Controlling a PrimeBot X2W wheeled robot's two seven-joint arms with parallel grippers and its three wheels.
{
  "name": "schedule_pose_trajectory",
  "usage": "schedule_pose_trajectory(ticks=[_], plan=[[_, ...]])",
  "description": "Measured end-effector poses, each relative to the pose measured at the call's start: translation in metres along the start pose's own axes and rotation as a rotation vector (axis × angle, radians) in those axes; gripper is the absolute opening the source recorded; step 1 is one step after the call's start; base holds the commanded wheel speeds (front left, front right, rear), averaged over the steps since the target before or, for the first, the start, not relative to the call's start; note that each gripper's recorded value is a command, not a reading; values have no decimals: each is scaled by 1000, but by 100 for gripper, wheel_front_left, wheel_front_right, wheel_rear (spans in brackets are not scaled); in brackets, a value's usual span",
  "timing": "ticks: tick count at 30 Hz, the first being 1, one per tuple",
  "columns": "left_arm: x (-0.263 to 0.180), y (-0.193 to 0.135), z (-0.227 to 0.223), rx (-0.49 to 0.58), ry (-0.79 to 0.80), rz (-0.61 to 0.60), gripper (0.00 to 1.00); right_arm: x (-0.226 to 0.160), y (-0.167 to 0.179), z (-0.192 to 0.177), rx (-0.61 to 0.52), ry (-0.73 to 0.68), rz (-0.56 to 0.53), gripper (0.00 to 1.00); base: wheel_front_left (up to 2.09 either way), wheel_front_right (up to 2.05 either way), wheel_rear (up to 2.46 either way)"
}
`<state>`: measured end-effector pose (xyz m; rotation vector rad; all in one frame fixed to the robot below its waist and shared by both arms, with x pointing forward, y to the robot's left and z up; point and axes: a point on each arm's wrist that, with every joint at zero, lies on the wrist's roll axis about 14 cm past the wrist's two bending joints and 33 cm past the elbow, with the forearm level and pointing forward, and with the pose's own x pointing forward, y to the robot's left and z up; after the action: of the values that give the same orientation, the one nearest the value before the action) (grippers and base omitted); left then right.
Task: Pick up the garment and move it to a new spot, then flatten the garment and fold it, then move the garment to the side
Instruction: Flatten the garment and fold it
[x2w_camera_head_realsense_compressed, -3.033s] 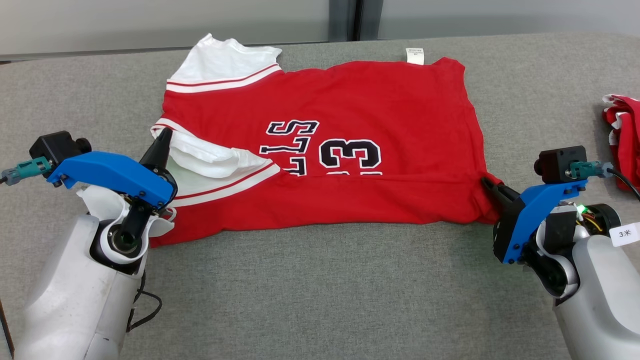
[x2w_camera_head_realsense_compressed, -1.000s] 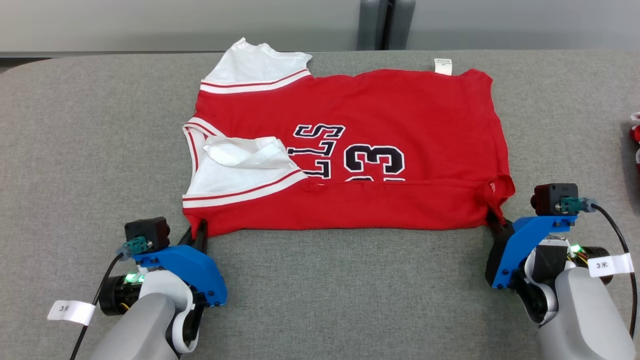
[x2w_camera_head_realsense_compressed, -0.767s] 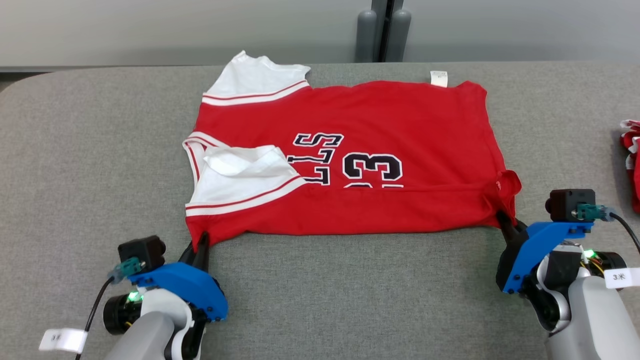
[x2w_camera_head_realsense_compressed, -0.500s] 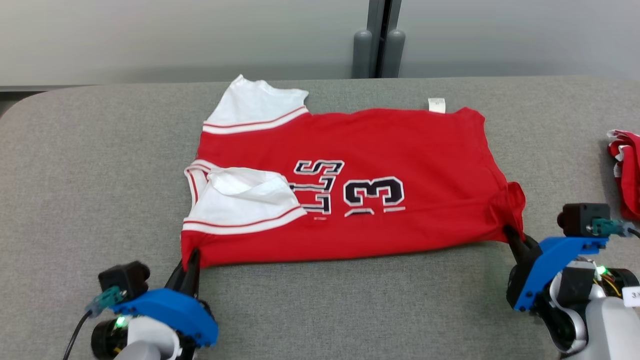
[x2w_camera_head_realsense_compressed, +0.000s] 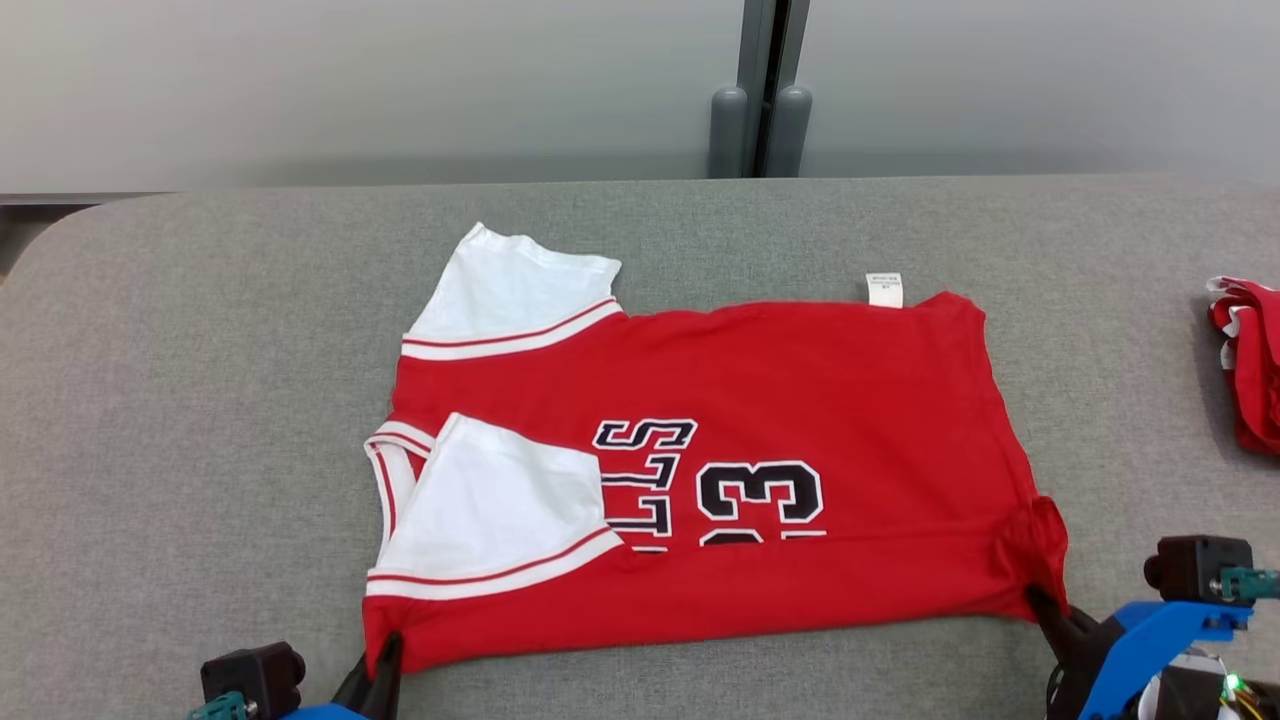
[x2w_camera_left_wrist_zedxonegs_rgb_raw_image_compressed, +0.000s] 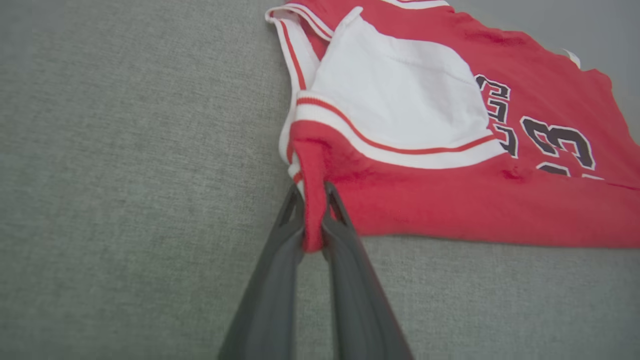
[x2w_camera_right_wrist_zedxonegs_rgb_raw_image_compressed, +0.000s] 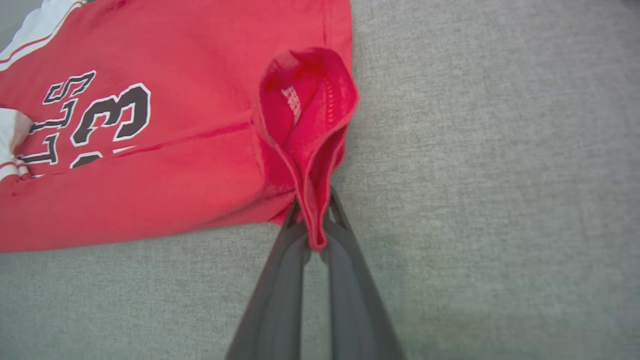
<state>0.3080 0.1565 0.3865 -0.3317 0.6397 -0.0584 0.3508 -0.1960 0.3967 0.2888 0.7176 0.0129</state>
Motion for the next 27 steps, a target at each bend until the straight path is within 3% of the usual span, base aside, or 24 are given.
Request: schedule_pose_trajectory(ticks=[1,2,3,4,5,14,19,23,27], plan=[[-1,0,-2,-3,9,4,0,-2,-1,-3,3,5,-1,0,0,0,0],[-3,1,-3,-3,15,7,0,-3,-2,-6,6,10,-2,22,0,0,0],[-4,2,-5,0,25,13,0,-4,-2,-9,7,16,-4,67,0,0,0],[-5,3,-8,6,39,14,50,-5,-3,-12,10,25,-6,100,0,0,0],[-6,5,-10,10,44,16,100,-6,-4,-15,12,33,-8,100,0,0,0],[-5,7,2,57,36,-5,100,-13,-10,4,-38,-8,-43,100,0,0,0],[13,-3,54,178,-34,-61,100,-14,-1,50,-136,-91,-65,100,0,0,0],[34,-12,97,256,-66,-84,100,-6,23,86,-200,-142,-22,100,0,0,0],[61,-30,121,209,-41,-145,100,8,33,109,-254,-132,-3,100,0,0,0]])
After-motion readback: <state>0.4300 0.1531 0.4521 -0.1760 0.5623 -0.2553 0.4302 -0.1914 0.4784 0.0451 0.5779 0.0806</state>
